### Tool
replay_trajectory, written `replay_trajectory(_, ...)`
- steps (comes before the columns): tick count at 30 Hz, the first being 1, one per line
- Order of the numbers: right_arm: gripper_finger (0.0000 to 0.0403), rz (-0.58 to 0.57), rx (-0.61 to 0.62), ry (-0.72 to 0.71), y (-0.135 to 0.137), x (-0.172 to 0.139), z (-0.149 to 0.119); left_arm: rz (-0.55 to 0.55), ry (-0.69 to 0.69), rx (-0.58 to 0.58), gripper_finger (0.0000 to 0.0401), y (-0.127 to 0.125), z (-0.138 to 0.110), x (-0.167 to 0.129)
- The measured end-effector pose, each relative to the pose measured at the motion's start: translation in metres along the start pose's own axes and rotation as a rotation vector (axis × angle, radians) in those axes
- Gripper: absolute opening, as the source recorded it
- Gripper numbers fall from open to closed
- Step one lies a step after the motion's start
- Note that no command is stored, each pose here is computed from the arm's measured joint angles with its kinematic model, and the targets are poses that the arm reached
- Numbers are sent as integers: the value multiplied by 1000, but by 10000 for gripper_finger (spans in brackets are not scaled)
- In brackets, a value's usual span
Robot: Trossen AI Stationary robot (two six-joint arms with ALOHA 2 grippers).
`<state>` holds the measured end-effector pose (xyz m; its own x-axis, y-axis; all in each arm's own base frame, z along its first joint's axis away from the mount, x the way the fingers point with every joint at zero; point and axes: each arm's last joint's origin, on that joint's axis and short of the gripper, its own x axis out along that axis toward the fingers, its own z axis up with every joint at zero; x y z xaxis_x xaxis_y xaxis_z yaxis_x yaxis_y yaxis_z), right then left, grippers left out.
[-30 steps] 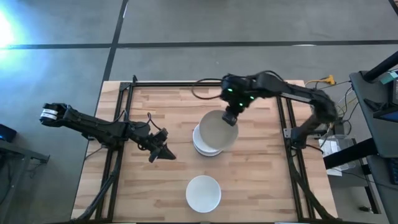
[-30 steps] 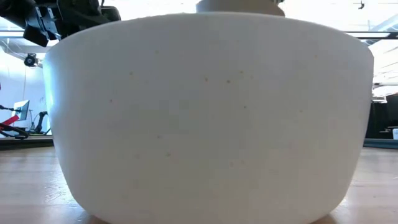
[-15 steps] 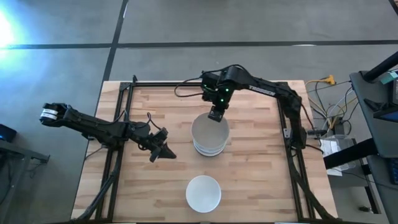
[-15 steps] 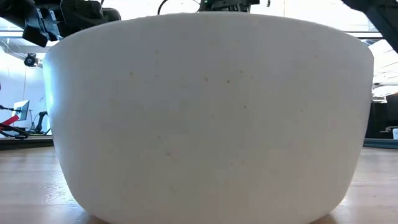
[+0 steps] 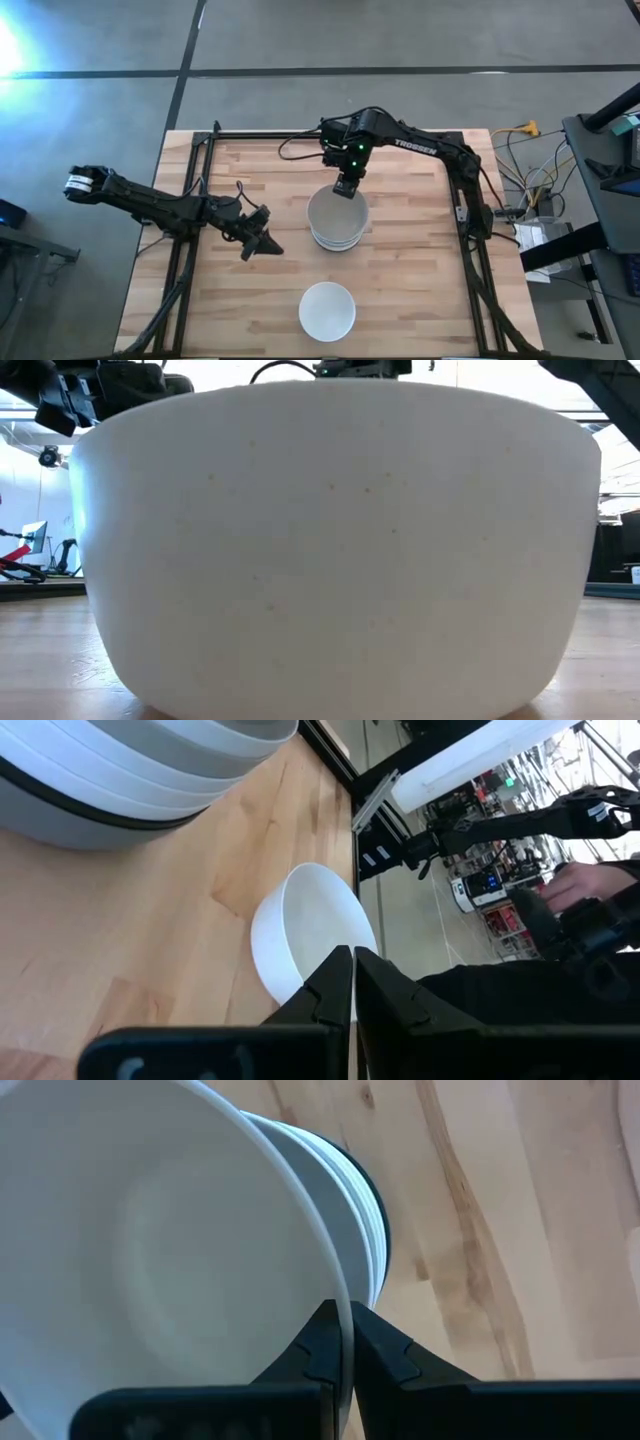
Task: Nest bowls inside each other
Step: Stack the gray bowl on the white bowl
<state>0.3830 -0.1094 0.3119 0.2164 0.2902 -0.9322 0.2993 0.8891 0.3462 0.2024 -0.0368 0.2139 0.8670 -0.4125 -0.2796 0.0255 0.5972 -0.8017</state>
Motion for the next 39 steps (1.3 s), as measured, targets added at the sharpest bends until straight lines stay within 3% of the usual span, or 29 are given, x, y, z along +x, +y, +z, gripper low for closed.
replay_trajectory(32, 9, -37, 20, 63, 4, 34, -4, 2, -2, 17, 0, 0, 0, 0)
replay_trajectory(39, 32, -34, 6, 30, 6, 44, -4, 2, -1, 16, 0, 0, 0, 0)
